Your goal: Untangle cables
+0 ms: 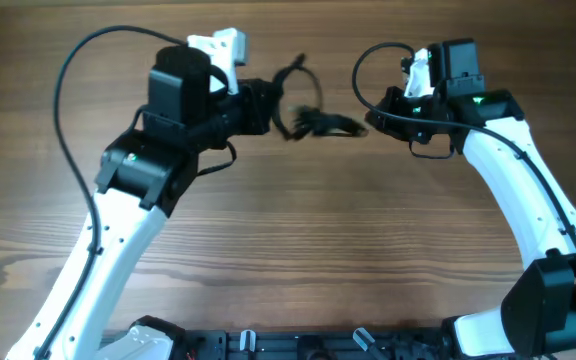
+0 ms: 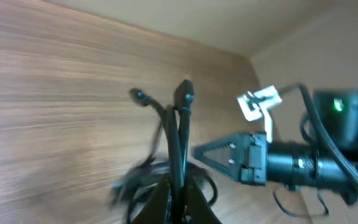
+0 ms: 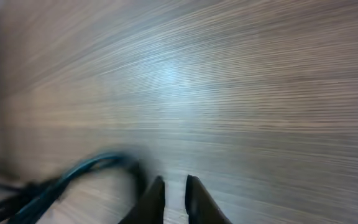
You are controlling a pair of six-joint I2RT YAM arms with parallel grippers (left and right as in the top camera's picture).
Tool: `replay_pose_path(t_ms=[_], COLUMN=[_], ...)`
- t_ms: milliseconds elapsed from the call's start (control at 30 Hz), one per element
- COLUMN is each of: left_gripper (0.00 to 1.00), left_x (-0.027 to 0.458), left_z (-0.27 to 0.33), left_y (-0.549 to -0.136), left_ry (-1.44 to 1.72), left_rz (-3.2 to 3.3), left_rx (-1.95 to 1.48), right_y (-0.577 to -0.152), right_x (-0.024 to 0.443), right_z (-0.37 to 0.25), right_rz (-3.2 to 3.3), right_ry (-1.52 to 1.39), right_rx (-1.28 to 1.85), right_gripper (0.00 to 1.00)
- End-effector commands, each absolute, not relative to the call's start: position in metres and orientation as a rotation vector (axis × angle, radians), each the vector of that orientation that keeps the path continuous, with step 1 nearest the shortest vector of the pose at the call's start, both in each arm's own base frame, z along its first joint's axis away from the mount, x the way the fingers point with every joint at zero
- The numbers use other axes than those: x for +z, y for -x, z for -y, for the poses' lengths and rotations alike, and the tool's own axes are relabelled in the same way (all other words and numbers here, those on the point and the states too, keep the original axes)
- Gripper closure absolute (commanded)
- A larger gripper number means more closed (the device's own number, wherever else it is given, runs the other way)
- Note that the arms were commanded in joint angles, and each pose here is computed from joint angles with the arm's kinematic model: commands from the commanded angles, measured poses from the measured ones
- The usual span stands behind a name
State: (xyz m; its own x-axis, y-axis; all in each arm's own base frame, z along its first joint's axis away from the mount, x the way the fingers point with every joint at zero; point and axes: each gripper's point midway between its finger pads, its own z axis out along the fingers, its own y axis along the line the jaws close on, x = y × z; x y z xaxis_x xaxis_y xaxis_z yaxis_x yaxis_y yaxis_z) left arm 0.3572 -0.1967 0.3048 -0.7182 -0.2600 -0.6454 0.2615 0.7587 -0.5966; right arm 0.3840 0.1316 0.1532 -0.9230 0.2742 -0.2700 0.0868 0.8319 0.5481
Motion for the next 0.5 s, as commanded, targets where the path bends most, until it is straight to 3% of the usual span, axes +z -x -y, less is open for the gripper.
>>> replay_pose_path(t_ms=[0, 133, 267, 467], left_gripper=[0.96, 0.96, 0.96, 0.96], left_x=[0.306, 0.267, 0.257, 0.281], left_z=[0.14, 0.093, 0.116, 0.182], left_y=[-0.369, -0.362, -0.357, -0.339], left_ry=[0.321, 0.494, 0.378, -0.129], left_rz=[-2.176, -2.271, -2.354, -2.323], left_rx=[-0.656, -0.335, -0.44, -0.814], right_y=[-0.387, -0.384, -0.38, -0.363], right_x=[0.139, 0.138, 0.153, 0.185], right_z=[-0.114, -0.101, -0.121, -0.17], right_rz=[-2.704, -2.716, -2.665, -2.506], right_ry=[-0.336, -0.353, -0.093, 0.258], right_rx=[0.685, 0.703, 0.905, 1.228], right_gripper=[0.96, 0.96, 0.94, 0.64])
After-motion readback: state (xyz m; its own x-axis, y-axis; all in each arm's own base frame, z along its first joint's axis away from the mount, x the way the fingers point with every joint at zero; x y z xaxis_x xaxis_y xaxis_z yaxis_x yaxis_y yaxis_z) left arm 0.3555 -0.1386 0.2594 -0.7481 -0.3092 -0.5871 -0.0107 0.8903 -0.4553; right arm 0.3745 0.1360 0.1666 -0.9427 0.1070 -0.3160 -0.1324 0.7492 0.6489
